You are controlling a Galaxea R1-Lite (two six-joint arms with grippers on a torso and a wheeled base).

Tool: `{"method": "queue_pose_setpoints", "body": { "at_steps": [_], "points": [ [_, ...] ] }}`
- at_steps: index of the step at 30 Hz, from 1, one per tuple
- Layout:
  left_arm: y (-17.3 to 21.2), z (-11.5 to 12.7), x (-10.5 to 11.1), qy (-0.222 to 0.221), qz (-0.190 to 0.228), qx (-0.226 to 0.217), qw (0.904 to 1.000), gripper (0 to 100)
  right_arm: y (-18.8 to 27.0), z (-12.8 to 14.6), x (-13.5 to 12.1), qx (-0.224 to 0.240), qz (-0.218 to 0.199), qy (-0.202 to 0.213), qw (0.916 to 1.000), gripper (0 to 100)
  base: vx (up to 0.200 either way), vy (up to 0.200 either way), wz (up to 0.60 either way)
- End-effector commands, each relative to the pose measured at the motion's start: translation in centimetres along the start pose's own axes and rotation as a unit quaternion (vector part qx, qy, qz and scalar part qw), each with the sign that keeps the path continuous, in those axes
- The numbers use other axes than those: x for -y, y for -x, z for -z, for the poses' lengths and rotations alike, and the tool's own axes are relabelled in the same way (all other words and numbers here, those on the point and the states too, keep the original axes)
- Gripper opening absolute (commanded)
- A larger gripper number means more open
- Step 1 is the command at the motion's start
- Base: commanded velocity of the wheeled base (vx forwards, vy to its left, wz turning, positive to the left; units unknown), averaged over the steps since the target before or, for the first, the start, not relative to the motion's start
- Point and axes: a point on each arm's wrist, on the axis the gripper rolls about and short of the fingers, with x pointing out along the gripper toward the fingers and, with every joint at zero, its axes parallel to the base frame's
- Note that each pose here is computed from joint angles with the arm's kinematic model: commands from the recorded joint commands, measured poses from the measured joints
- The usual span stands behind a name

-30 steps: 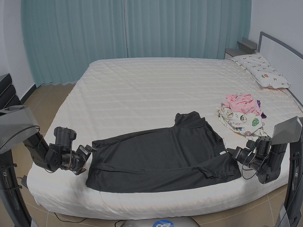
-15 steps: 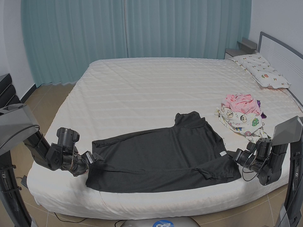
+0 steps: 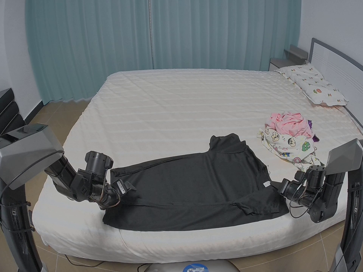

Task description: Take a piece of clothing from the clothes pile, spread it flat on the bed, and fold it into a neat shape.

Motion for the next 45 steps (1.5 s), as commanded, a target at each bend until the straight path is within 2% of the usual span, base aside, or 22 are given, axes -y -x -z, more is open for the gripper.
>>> {"method": "queue_pose_setpoints", "body": {
  "at_steps": [1,11,19,28,33,45],
  "points": [
    [-1.1,0.4,-0.4,0.001,-0.013,-0.007,0.9999,0,0.0,-0.1,-0.1,0.006,-0.004,0.003,1.0000,0,0.000,0.000,0.00],
    [0.2,-0.2,-0.7,0.042,-0.054,0.029,0.9972,0,0.1,-0.2,-0.3,0.007,-0.007,0.005,0.9999,0,0.000,0.000,0.00],
    [2.3,0.0,-0.6,0.044,-0.058,0.024,0.9971,0,0.7,-0.6,-1.0,0.010,-0.012,0.008,0.9998,0,0.000,0.000,0.00],
    [5.2,0.8,-1.0,0.040,-0.067,0.015,0.9968,0,3.0,-1.5,-2.9,0.022,-0.026,0.016,0.9993,0,0.000,0.000,0.00],
    [7.4,0.8,-0.7,0.040,-0.064,0.013,0.9970,0,4.5,-1.3,-3.6,0.005,-0.046,0.021,0.9987,0,0.000,0.000,0.00],
    [10.3,2.4,-1.8,0.040,-0.068,0.006,0.9968,0,7.1,-2.4,-4.5,0.020,-0.065,0.023,0.9974,0,0.000,0.000,0.00]
  ]
}}
